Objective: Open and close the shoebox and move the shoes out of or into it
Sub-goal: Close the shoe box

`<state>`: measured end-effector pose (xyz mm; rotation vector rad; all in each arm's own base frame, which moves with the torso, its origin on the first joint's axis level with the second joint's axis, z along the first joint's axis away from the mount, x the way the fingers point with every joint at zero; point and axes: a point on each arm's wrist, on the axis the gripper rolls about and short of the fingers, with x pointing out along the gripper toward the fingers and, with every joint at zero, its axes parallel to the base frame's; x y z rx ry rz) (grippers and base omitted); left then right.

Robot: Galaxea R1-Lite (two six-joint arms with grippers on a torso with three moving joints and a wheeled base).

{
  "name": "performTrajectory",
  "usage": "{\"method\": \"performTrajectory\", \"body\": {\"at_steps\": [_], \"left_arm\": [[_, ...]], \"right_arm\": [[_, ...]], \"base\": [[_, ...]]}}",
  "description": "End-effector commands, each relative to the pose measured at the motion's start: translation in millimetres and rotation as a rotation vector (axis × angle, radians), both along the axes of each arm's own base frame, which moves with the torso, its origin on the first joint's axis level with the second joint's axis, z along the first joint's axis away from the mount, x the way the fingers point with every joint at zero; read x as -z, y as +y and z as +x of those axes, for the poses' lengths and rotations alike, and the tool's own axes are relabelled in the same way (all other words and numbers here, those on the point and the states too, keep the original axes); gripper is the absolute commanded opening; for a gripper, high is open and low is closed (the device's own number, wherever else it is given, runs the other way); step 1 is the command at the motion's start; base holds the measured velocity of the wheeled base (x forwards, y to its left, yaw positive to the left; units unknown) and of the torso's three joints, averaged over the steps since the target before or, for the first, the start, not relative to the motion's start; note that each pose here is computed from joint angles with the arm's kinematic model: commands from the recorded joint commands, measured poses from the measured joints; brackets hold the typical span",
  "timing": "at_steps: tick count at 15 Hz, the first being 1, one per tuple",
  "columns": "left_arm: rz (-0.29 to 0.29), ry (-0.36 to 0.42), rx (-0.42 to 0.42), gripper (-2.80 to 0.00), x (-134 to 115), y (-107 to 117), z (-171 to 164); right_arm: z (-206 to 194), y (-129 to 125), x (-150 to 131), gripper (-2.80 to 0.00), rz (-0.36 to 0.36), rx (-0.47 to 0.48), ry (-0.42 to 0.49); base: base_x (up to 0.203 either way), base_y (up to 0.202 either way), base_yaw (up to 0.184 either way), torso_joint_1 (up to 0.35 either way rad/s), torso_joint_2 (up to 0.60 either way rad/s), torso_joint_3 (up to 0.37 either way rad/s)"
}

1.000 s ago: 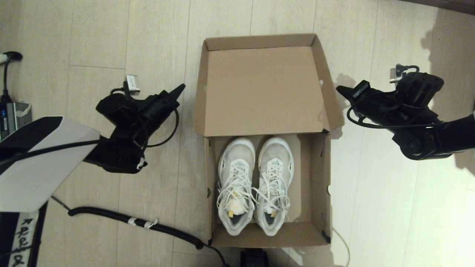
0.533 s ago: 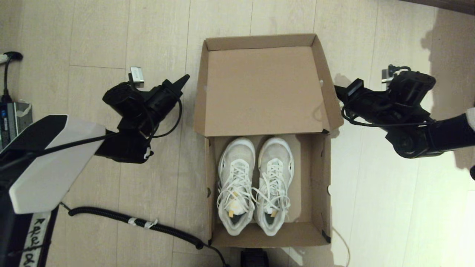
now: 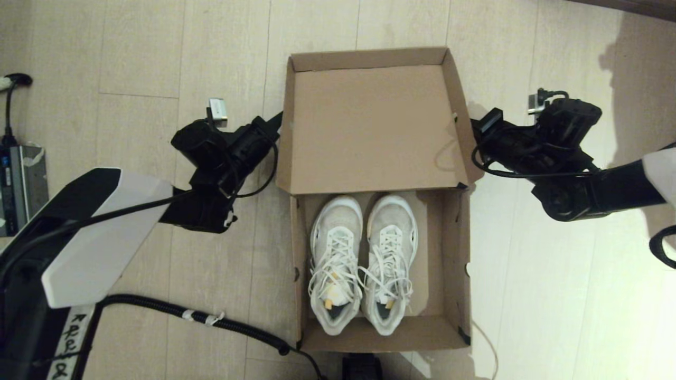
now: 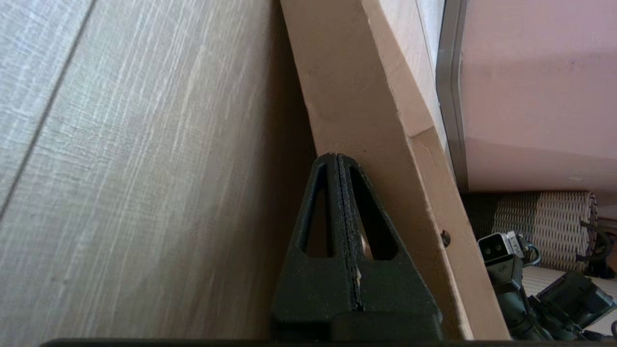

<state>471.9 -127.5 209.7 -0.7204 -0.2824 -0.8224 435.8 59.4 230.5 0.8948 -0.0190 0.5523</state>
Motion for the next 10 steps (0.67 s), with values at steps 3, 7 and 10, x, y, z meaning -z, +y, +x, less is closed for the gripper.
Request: {"method": "performTrajectory", "body": {"at_steps": [3,7,10], "left_arm": [[-0.002,-0.013,0.019,-2.8,-4.0,-6.2,6.8],[-0.009,-0.038,0.022,-2.8,-15.8,-5.9,4.9],[-0.017,-0.054,0.026,-2.8,-26.2,-6.4,-1.2]], "right_arm": [[10.1,2.1,5.1,-2.8,0.003,-0.008,-0.007],[7.4,2.5,-5.9,-2.8,0.007,-0.012,-0.037],[0.7,3.1,-18.0,-2.8,0.009,-0.016,-0.054]], "base": [[0.0,0.0,0.0,0.0,0.0,0.0],[0.0,0.0,0.0,0.0,0.0,0.0],[0.0,0.0,0.0,0.0,0.0,0.0]]}}
